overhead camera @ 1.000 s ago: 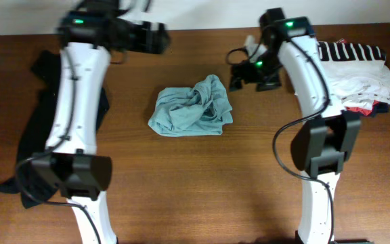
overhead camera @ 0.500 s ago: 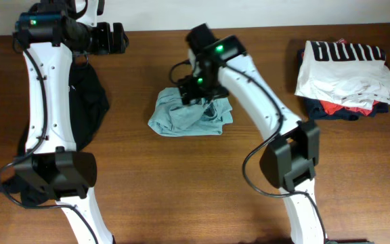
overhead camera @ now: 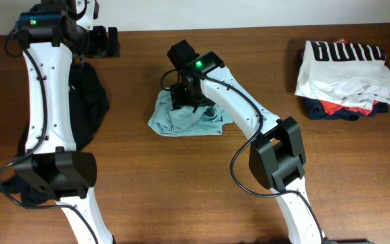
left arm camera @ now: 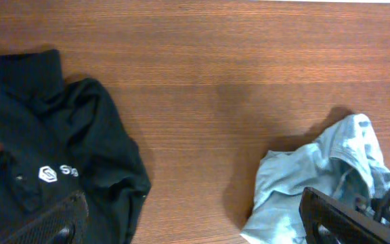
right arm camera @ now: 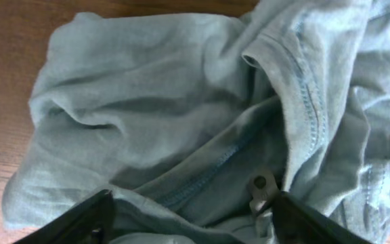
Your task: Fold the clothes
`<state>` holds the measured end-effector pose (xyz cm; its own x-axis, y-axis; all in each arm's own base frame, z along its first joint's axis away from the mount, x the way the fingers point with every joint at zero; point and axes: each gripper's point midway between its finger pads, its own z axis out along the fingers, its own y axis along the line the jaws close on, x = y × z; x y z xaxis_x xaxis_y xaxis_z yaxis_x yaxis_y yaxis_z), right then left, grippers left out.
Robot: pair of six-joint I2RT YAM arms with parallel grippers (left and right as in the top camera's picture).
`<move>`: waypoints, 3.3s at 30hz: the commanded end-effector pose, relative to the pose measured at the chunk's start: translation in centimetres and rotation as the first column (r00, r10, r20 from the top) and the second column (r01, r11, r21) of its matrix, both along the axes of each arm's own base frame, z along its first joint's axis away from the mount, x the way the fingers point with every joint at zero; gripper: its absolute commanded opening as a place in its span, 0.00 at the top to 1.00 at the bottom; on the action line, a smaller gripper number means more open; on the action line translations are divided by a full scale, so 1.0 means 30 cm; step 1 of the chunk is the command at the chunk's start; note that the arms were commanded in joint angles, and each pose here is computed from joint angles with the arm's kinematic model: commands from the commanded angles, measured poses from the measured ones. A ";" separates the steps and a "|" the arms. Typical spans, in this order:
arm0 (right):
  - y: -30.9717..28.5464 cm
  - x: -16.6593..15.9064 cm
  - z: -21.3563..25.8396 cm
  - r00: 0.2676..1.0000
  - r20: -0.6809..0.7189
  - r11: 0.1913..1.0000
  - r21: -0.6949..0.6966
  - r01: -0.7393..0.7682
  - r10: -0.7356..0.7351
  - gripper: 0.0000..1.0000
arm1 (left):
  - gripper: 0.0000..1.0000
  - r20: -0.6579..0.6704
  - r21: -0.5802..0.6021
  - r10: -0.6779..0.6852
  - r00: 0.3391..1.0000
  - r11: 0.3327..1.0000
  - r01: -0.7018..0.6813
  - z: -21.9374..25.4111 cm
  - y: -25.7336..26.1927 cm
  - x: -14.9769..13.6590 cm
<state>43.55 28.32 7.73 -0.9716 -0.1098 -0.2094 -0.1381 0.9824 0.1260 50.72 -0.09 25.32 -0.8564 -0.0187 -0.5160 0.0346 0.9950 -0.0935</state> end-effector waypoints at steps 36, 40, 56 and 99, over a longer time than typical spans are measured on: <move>-0.123 -0.086 0.009 0.991 -0.132 0.996 -0.088 -0.021 0.009 0.48 | 0.01 0.045 0.036 0.020 0.999 0.999 -0.022 0.063 0.023 -0.010; -0.103 -0.067 -0.002 0.994 -0.108 0.997 -0.079 -0.024 0.016 0.46 | 0.01 0.045 0.036 0.020 0.999 0.999 -0.021 0.063 0.023 -0.009; -0.190 -0.059 -0.121 0.990 -0.135 0.988 -0.151 0.007 -0.028 0.73 | 0.01 0.044 0.036 0.020 0.999 0.999 -0.022 0.063 0.023 -0.010; -0.333 0.254 -0.053 0.888 0.094 0.873 -0.253 -0.416 0.451 0.27 | 0.01 0.045 0.079 0.047 0.998 0.996 -0.050 0.062 0.053 -0.009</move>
<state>50.97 18.73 7.75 -0.8132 -0.4982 -0.3010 -0.4882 0.8654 -0.1132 50.74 1.32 25.23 -0.8566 -0.0186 -0.5157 -0.0078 0.9997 -0.0231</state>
